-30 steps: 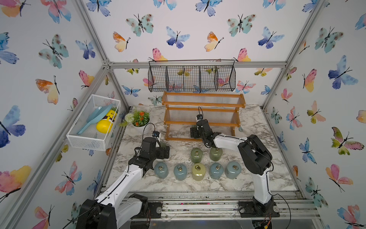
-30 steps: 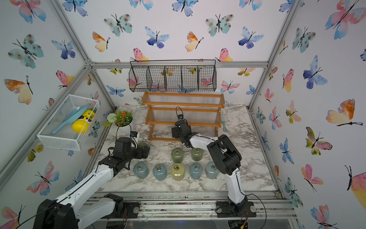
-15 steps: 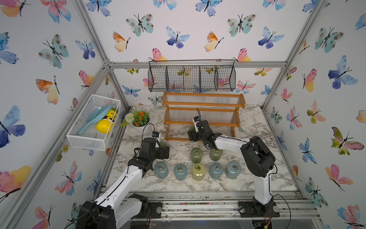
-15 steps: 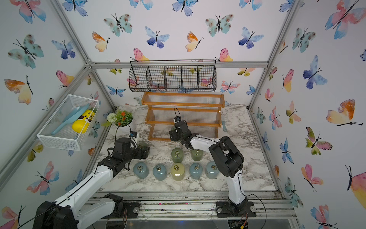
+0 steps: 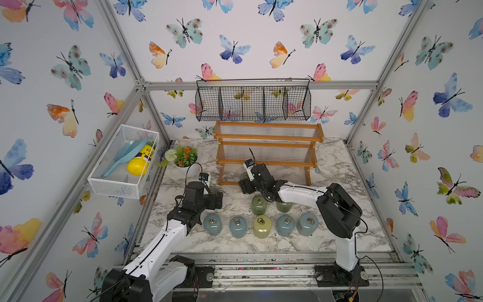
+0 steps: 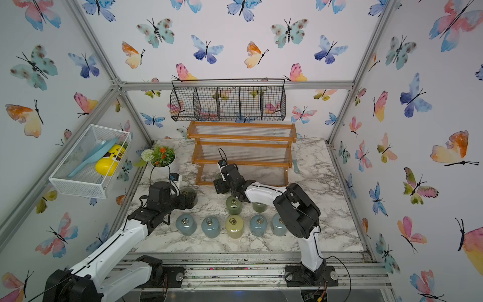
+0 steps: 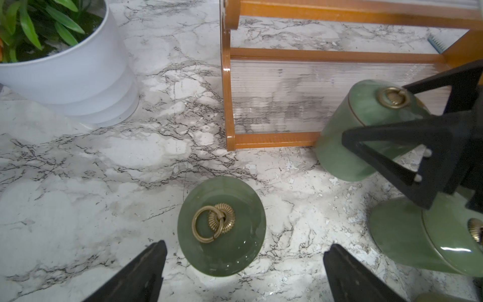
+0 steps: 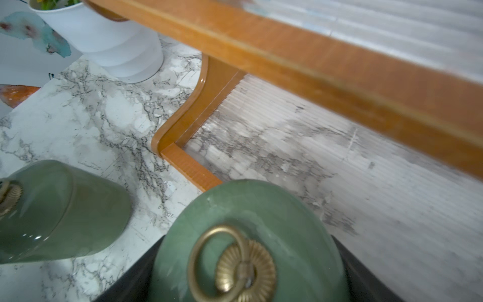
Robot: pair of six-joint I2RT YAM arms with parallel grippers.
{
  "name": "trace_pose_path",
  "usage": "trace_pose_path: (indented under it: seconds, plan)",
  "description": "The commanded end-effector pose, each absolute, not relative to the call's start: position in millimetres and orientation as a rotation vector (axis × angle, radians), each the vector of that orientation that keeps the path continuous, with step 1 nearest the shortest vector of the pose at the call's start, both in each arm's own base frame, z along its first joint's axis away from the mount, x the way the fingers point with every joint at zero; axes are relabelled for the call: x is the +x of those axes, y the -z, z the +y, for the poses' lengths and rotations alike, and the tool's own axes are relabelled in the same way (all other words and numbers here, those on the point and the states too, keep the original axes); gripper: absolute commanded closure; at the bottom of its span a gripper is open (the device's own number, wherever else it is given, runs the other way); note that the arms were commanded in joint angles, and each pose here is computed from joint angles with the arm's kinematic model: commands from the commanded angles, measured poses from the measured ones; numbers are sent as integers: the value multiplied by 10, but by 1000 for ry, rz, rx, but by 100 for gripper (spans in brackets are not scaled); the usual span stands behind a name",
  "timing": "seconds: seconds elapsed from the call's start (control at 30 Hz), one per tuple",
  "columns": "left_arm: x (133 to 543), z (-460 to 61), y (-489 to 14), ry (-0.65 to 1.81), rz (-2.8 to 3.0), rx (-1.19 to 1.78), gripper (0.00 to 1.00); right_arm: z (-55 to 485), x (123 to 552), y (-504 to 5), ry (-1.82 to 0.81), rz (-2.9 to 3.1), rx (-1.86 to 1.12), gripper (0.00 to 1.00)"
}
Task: Remove the tea canisters from the shelf
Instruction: Pick up the tea canister from the shelf, then place the tea canister at the center of the board.
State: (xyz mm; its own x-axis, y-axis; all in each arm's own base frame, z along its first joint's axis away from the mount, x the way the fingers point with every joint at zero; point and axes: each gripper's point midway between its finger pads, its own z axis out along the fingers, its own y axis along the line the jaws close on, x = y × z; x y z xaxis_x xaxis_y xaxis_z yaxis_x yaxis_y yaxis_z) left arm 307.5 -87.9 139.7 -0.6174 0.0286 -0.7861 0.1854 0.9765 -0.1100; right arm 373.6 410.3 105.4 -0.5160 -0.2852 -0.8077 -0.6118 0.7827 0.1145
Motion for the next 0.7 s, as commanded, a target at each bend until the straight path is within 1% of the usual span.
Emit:
trace_pose_path:
  seconds: [0.0, 0.47, 0.67]
  plan:
    - [3059, -797, -1423, 193, 2222, 129, 2, 4288, 3555, -1345, -579, 2071, -709, 22]
    - [3060, -758, -1430, 190, 2219, 108, 1, 4541, 3121, -1105, -614, 2100, -816, 22]
    - [3062, -755, -1429, 194, 2218, 104, 1, 4586, 3027, -1016, -625, 2115, -834, 22]
